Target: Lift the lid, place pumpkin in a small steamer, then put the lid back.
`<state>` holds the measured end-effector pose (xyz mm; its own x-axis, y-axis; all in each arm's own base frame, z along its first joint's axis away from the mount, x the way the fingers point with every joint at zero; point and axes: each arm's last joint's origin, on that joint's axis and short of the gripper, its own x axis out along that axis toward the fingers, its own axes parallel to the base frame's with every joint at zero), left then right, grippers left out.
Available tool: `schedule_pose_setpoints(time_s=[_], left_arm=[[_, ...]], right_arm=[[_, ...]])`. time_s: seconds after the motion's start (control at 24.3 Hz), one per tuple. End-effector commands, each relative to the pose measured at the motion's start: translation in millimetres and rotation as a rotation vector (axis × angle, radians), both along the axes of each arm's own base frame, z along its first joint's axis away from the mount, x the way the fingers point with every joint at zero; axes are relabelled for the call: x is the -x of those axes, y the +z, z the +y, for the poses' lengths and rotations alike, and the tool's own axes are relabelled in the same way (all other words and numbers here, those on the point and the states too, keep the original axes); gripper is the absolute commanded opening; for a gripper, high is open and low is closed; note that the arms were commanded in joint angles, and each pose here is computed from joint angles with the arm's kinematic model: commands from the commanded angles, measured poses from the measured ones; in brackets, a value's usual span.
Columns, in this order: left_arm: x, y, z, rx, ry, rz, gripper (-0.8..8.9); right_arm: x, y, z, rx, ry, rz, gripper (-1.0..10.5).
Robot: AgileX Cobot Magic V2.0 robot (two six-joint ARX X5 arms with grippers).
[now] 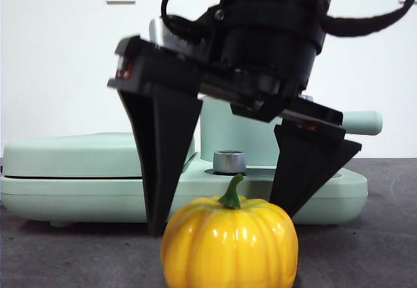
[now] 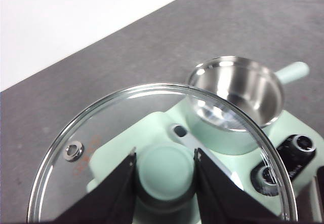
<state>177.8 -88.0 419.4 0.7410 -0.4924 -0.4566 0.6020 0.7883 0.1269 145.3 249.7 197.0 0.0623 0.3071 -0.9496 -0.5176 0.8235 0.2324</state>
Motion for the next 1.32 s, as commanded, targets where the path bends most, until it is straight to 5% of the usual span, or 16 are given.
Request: schedule_pose_setpoints(time_s=[0.04, 0.25, 0.45, 0.62, 0.78, 0.95, 1.32], left_arm=[[-0.2, 7.7, 1.2, 0.026, 0.009, -0.038, 0.14], [-0.9, 7.7, 2.6, 0.029, 0.019, -0.036, 0.15], [-1.2, 7.5, 3.4, 0.028, 0.024, -0.035, 0.15], [-3.4, 7.6, 7.8, 0.026, 0.047, -0.037, 0.15], [-5.4, 7.7, 12.5, 0.028, 0.074, -0.037, 0.15], [-5.9, 8.0, 12.7, 0.03, 0.076, -0.041, 0.15], [-5.8, 7.8, 12.7, 0.034, 0.079, -0.035, 0.14]], right_arm=[[-0.8, -4.8, 8.6, 0.006, 0.003, 0.008, 5.6], [-2.7, -18.8, 12.2, 0.047, 0.006, 0.036, 5.3], [-3.0, -21.4, 13.2, 0.05, 0.008, 0.051, 2.8], [-12.5, 1.4, 16.0, -0.007, 0.028, 0.125, 2.8], [-44.2, 62.8, 4.2, 0.013, 0.008, 0.122, 2.8], [-91.8, 113.6, -20.6, -0.018, -0.065, -0.004, 2.8], [-185.0, 126.1, -38.7, 0.035, -0.16, -0.06, 2.8]])
